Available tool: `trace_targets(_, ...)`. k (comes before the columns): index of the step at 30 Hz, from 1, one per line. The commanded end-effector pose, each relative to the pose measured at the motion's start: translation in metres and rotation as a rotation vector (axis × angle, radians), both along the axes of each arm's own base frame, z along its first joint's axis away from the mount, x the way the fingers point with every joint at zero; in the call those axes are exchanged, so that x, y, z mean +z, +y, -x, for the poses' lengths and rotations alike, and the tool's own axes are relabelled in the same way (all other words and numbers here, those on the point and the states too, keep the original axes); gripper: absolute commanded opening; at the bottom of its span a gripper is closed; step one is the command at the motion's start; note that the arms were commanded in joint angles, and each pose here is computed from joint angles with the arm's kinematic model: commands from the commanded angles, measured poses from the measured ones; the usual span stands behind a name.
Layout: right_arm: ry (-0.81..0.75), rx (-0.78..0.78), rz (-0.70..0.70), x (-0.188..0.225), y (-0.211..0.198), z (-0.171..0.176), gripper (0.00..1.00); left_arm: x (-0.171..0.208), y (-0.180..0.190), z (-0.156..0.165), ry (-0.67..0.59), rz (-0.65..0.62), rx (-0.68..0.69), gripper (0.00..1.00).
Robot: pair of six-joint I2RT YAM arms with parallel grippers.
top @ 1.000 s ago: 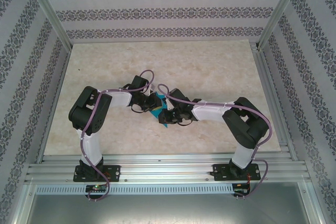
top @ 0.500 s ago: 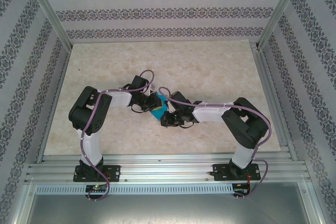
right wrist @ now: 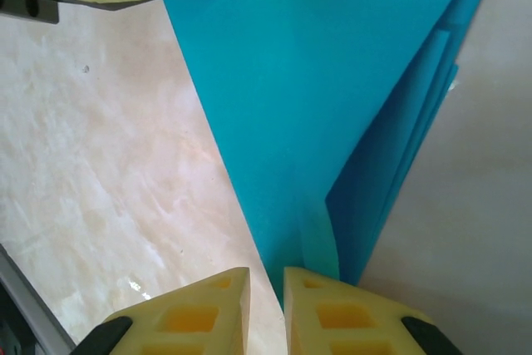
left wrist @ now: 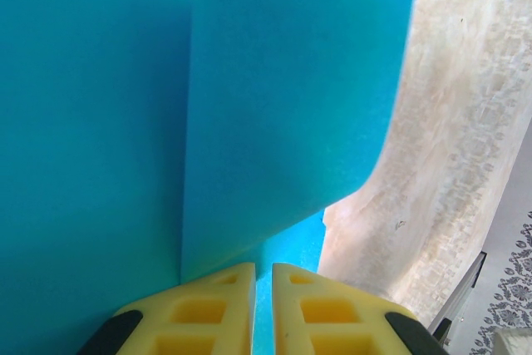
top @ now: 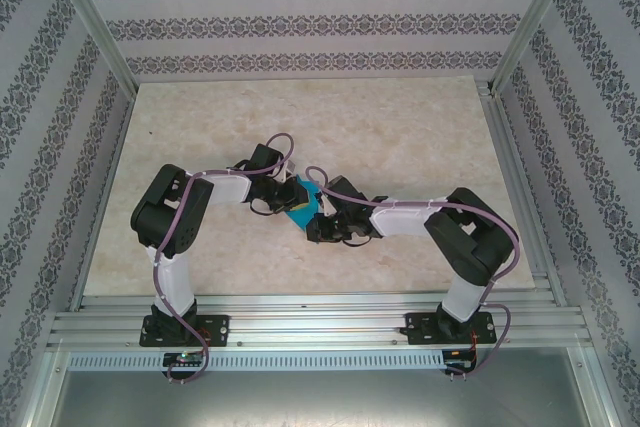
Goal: Fold a paper plane with a square sheet of paper (fold left side to right side)
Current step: Fourth fold the wing at the center of the table.
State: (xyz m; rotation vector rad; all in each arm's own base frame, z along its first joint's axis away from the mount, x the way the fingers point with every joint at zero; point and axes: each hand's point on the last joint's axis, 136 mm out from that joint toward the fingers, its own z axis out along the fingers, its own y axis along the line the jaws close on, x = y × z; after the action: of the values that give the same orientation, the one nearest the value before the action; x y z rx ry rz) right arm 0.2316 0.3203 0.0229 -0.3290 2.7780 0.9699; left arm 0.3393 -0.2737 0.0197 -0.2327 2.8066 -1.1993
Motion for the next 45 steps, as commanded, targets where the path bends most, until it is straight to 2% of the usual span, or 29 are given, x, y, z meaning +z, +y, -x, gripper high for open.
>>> trace_targets(1, -0.018, 0.000, -0.043, 0.025, 0.001, -0.001, 0.19, -0.034, 0.009, 0.011, 0.059, -0.090, 0.006, 0.15)
trace_targets(5, -0.075, -0.020, -0.089, 0.047, 0.000, -0.017, 0.21, -0.035, 0.009, 0.012, 0.062, -0.088, 0.007, 0.15)
trace_targets(12, -0.093, -0.033, -0.111, 0.039, 0.006, -0.042, 0.27, -0.035, 0.009, 0.013, 0.061, -0.087, 0.005, 0.15)
trace_targets(18, -0.076, -0.012, -0.116, 0.029, 0.018, -0.045, 0.27, -0.034, 0.009, 0.013, 0.060, -0.086, 0.006, 0.15)
trace_targets(33, -0.014, -0.012, -0.060, 0.002, 0.009, -0.027, 0.26, -0.035, 0.010, 0.013, 0.062, -0.091, 0.004, 0.15)
trace_targets(45, -0.052, -0.023, 0.073, -0.010, -0.009, -0.034, 0.15, -0.037, 0.010, 0.014, 0.064, -0.093, 0.004, 0.15)
